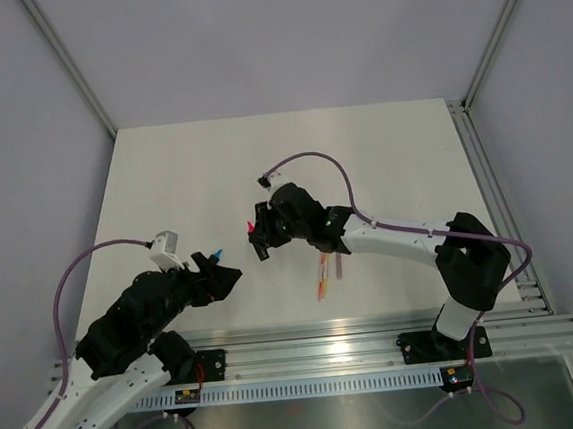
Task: Insert the pens into the pen caps
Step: Pick up the pen from the center of the board.
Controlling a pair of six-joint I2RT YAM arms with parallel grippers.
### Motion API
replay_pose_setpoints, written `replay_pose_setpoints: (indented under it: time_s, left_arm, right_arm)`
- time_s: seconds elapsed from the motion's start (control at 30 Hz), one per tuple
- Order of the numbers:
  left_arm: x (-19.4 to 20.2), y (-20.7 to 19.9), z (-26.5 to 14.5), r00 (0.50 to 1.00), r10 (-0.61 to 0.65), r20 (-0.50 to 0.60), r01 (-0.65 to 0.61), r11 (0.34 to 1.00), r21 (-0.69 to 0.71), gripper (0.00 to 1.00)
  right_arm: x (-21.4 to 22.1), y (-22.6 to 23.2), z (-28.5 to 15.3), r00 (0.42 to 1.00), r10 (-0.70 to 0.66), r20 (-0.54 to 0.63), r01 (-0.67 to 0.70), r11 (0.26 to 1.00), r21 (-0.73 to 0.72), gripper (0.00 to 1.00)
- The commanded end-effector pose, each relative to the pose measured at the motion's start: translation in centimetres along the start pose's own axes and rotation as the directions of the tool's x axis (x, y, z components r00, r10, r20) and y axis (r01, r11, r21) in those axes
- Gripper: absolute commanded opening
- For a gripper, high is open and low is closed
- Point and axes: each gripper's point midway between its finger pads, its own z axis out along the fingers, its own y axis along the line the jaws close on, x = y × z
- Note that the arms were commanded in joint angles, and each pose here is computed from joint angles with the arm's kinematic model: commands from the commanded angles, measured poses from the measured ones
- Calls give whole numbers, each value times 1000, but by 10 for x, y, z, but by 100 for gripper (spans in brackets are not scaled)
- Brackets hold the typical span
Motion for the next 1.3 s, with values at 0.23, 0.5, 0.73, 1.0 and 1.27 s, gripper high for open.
replay_pose_setpoints:
  time_s: [0.23,0.5,0.73,1.0,1.27]
  left_arm:
    - [18,-11,54,999,43,-21,-41,996,80,69]
    - [17,-47,84,991,130,-25,-121,966,228,60]
    - [22,-56,96,987,150,-50,-132,956,263,57]
    - [22,-57,102,988,148,-48,-131,957,259,39]
    - [17,-59,99,988,155,-12,-146,950,277,0]
  right_arm:
    - [-46,20,-54,932,237,274,-216,971,-106,21]
    - [-29,16,-66,914,289,286,-266,957,-120,21]
    - [-25,26,-67,913,284,293,-257,958,-127,21]
    - [-22,37,-74,908,293,300,-255,953,-163,21]
    - [-14,31,-79,906,300,299,-266,952,-152,27]
